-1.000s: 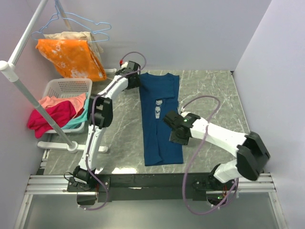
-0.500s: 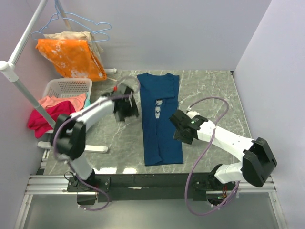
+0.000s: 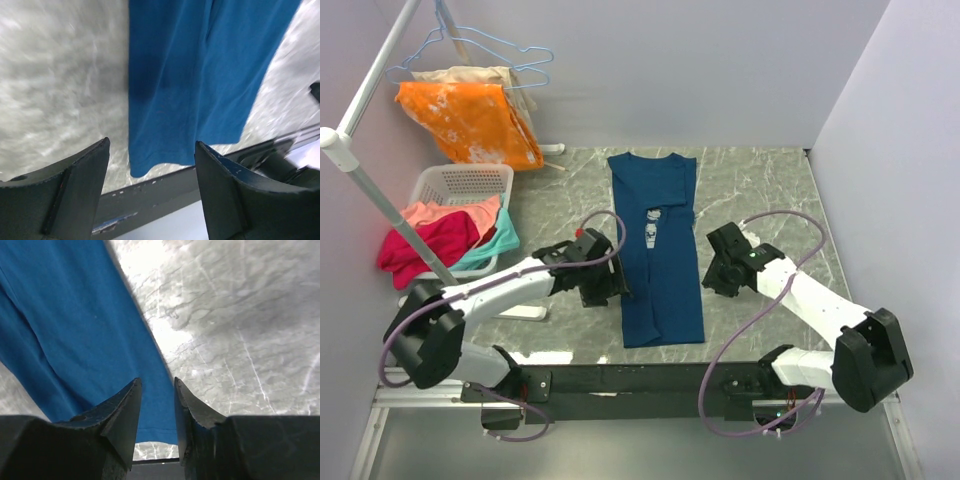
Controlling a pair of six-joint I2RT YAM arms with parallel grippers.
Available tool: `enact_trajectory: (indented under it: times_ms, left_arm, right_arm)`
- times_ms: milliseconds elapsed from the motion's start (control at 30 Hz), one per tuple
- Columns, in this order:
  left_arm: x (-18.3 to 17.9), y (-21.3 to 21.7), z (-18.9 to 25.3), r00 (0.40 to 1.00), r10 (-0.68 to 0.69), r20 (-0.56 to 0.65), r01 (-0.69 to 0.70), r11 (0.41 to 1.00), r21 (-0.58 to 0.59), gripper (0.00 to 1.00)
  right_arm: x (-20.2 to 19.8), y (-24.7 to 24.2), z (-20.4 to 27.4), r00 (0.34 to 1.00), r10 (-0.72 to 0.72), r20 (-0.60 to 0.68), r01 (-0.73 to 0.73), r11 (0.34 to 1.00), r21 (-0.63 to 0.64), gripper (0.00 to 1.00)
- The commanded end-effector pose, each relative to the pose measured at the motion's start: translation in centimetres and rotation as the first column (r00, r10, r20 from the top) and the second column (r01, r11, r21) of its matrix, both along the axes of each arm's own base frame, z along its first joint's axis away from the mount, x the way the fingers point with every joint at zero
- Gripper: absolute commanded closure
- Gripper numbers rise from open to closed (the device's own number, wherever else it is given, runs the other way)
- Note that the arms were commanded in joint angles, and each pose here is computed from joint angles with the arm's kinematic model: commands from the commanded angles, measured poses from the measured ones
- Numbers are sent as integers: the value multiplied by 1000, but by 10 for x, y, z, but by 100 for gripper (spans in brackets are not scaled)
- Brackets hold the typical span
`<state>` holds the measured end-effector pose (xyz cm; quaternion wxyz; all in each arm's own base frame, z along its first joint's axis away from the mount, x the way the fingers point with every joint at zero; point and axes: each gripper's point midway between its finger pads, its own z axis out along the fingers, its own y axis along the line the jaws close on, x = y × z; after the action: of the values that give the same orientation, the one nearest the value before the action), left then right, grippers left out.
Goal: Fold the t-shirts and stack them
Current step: Fold the tshirt
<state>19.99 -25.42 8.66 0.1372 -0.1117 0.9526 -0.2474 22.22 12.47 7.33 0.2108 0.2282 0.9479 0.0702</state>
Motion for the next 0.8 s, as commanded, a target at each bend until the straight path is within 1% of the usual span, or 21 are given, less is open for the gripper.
enact_trajectory:
  times_ms: [0,100,233,333,400,433,500,567,633,767]
  left_arm:
    - [-12,-19,-8,999,-41,-29,40,999,-26,27]
    - [-21,-19,-23,997,-49,-60,49,999,-5,27]
    - [-30,-16,-36,994,-45,-102,48,999,21,29]
    - [-42,-19,-39,990,-86,-115,91,995,39,31]
    - [-56,-19,-43,982,-127,-138,139,986,87,32]
    - [-58,-18,-45,981,-142,-135,157,981,113,35]
    - [-69,-21,-47,973,-177,-147,197,972,128,38]
    - [-78,-24,-49,967,-199,-159,220,968,123,42]
    - [-81,-24,-55,964,-199,-175,224,965,135,46]
    - [-84,-28,-62,962,-190,-197,219,966,140,50]
  right_arm:
    - [-13,11,-14,995,87,-38,-87,996,5,58]
    - [-30,16,-26,989,125,-79,-126,992,-9,54]
    - [-49,24,-40,979,163,-125,-167,986,-24,53]
    - [-60,26,-46,973,181,-145,-188,982,-35,53]
    - [-65,25,-49,971,187,-152,-195,980,-37,53]
    - [-67,26,-50,969,194,-152,-202,979,-37,53]
    - [-73,23,-54,967,197,-161,-206,978,-41,53]
    - [-78,23,-57,966,195,-171,-203,979,-32,54]
    - [-84,21,-64,963,195,-186,-204,979,-29,55]
    - [-92,22,-71,960,198,-198,-204,979,-13,56]
